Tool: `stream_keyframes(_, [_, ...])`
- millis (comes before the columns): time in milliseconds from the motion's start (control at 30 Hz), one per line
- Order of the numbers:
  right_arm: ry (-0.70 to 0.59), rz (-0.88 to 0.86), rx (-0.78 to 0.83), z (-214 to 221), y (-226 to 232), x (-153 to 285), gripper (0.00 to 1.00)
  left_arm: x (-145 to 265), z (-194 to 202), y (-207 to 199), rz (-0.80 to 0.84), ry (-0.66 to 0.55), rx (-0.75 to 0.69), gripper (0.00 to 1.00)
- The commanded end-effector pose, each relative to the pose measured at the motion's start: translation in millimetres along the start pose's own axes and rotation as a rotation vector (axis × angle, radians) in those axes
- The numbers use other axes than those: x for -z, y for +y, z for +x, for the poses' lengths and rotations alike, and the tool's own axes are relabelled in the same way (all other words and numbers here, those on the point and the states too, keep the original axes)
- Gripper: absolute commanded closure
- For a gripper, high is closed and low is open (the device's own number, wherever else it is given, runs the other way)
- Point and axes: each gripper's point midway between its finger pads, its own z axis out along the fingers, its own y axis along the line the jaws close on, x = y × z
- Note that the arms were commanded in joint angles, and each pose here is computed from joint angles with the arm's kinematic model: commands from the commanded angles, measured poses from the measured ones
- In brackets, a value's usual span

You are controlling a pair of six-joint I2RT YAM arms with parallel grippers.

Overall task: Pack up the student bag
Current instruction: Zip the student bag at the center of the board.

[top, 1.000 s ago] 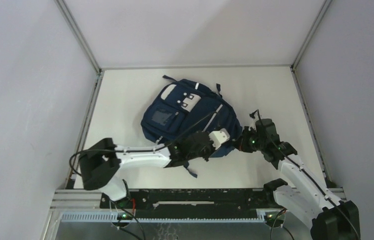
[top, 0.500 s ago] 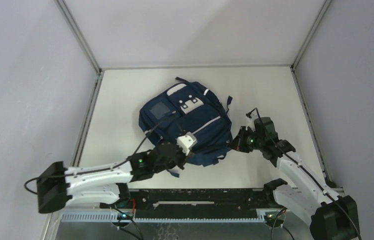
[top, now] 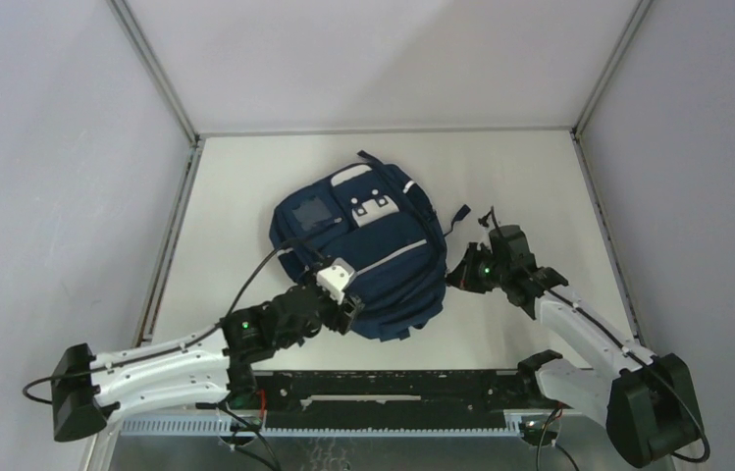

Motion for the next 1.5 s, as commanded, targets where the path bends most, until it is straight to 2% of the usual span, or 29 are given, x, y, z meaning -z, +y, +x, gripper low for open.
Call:
stream_keyframes(0, [-0.090, -0.004, 0.040, -19.9, 14.0, 0.1, 1.00, -7.3, -49.9, -27.5, 0.105, -0.054, 0.009, 0.26])
stream_keyframes(167, [-0.091, -0.025, 0.048, -17.1, 23.2, 0.7, 1.00, -26.2, -73.1, -56.5, 0.187, -0.036, -0.047, 0.27])
stream_keyframes(433, [-0.096, -0.020, 0.057, -15.1, 24.1, 5.0, 1.00, -57.0, -95.5, -84.9, 0.207, -0.008, -0.051, 0.25])
stream_keyframes(633, [-0.096, -0.014, 0.061, -14.8, 22.2, 5.8, 1.00, -77.9, -81.8, -114.0, 0.236, 0.067, -0.113, 0.27])
stream_keyframes(867, [-0.102, -0.017, 0.063, -16.8, 21.9, 6.6, 1.00, -105.1, -74.1, -101.4, 0.101, 0.109, -0.149, 0.27])
stream_keyframes(1100, [-0.105, -0.013, 0.059, -18.6, 19.5, 7.4, 1.00, -122.9, -53.6, -104.7, 0.075, 0.186, -0.165, 0.31])
stream_keyframes(1200, [-0.104, -0.011, 0.057, -18.7, 18.6, 7.0, 1.00, -125.7, -49.2, -103.7, 0.065, 0.195, -0.168, 0.39])
stream_keyframes(1267, [-0.102, -0.012, 0.063, -18.4, 18.5, 6.9, 1.00, -127.6, -44.2, -100.9, 0.048, 0.208, -0.176, 0.49])
stream_keyframes(1300, [-0.105, -0.011, 0.065, -19.1, 18.2, 7.1, 1.00, -128.3, -43.1, -100.3, 0.044, 0.211, -0.181, 0.57])
stream_keyframes(1333, [-0.107, -0.009, 0.065, -19.6, 17.6, 7.3, 1.00, -128.4, -39.4, -99.7, 0.045, 0.220, -0.190, 0.73])
stream_keyframes(1367, [-0.109, -0.006, 0.064, -20.2, 16.5, 7.4, 1.00, -127.9, -37.6, -98.7, 0.044, 0.224, -0.197, 0.93])
stream_keyframes(1400, [-0.110, -0.001, 0.060, -20.7, 15.0, 7.5, 1.00, -126.8, -36.0, -95.8, 0.034, 0.225, -0.202, 0.99])
stream_keyframes(1467, [-0.112, 0.011, 0.055, -21.8, 11.3, 7.5, 1.00, -122.4, -34.1, -90.3, 0.020, 0.223, -0.209, 1.00])
